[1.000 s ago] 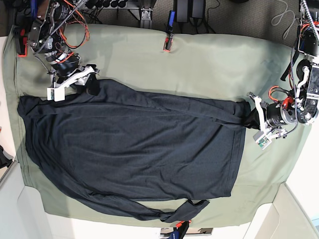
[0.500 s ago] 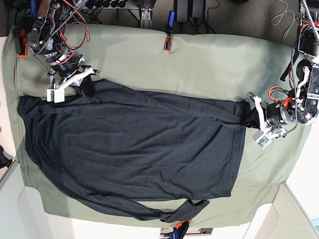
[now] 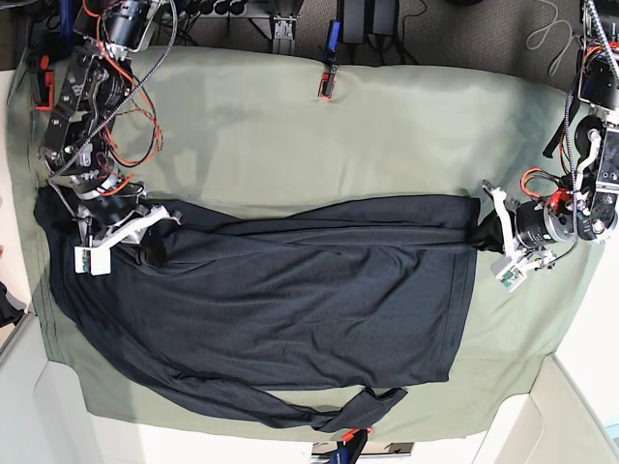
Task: Fold the T-shirt properly
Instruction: 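Drag the shirt edge with both grippers toward the robot's base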
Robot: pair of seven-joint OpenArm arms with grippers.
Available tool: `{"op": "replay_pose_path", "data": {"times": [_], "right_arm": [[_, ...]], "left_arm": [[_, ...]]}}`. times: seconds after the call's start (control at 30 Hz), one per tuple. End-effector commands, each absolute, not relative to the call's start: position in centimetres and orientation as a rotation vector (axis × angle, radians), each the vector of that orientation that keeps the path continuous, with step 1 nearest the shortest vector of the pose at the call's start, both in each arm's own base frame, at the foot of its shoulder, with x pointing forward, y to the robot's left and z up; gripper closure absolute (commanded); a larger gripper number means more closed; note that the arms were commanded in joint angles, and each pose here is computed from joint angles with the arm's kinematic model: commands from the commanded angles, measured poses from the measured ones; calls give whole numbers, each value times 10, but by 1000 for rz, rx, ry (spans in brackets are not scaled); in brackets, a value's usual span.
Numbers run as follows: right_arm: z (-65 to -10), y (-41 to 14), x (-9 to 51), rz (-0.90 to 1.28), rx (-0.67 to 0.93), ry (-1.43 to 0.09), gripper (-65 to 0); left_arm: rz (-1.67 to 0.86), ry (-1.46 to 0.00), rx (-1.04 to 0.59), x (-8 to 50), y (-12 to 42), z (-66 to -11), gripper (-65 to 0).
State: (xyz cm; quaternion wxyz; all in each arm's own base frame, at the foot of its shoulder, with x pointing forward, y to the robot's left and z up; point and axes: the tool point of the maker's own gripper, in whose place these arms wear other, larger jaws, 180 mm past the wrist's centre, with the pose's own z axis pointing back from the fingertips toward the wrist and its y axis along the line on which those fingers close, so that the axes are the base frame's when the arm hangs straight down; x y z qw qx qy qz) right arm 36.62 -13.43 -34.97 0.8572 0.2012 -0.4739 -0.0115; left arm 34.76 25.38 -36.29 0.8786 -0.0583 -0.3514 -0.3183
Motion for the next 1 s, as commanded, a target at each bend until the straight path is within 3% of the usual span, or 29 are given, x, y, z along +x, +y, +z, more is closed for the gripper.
{"op": "replay_pose_path", "data": {"times": [0.0,0.1,0.23,0.33,0.4,0.5,0.6,0.77,0.97], "right_arm": [[-336,-137,379,-24,431,-1046,0],[-349,-138,385,-43,446,-1014,0],[-359,-140,392,-64,461,-995,-8],[-360,-140,395,-75,465,-991,-214],[-362,-139,393,-71,466,-976,-292],[-352,-138,392,-60,478,-986,-297],[-331,-142,393,-22,452,-1024,-297],[-314,-160,366,38,375,-1031,-297],[-329,-204,338,-56,297,-994,-297]], "left_arm": [[-674,-781,-96,359,261,-345,-50],[-678,-781,-89,359,261,-345,-62],[-691,-821,-71,365,264,-342,-196],[-655,-824,-84,367,268,-348,-304],[-618,-801,-96,367,272,-356,-323],[-531,-708,-185,359,268,-359,-322],[-473,-780,-328,361,251,-328,-322],[-430,-823,-350,356,265,-298,-322],[-375,-790,-457,346,259,-294,-322]]}}
